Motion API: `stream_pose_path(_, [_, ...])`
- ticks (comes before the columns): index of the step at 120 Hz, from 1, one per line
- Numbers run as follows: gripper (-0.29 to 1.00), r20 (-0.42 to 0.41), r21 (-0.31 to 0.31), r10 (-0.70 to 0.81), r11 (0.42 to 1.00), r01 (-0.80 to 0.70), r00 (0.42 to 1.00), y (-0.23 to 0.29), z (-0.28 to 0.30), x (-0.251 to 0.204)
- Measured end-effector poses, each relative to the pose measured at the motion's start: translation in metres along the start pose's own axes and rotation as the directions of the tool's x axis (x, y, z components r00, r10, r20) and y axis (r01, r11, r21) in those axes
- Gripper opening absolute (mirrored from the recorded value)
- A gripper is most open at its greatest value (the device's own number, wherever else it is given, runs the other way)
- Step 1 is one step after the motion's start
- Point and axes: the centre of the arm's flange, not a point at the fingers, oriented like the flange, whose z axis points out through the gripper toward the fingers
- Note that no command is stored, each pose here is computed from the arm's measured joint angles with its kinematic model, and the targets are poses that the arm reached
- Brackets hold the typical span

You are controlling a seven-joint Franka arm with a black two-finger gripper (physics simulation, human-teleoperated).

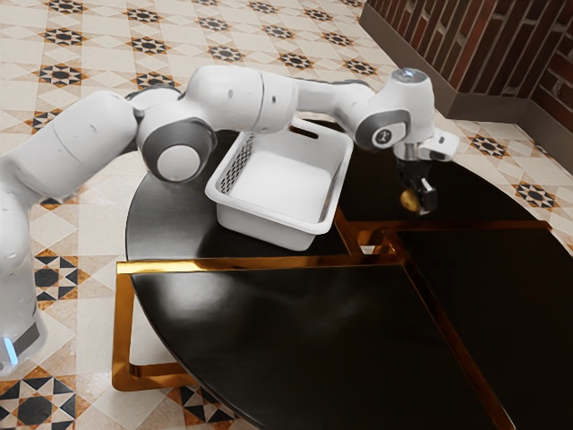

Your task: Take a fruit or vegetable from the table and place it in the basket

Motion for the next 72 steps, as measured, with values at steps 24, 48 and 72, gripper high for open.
stream_pose_path(24, [0.33,0.033,-0.015,0.01,1.0,-0.009,0.999,0.013,-0.1,0.005])
stream_pose_path(48, [0.33,0.249,-0.038,0.029,0.999,-0.02,0.968,0.033,-0.166,-0.061])
stream_pose_path(72, [0.32,0.38,-0.025,0.006,1.0,0.004,0.925,0.018,-0.19,-0.119])
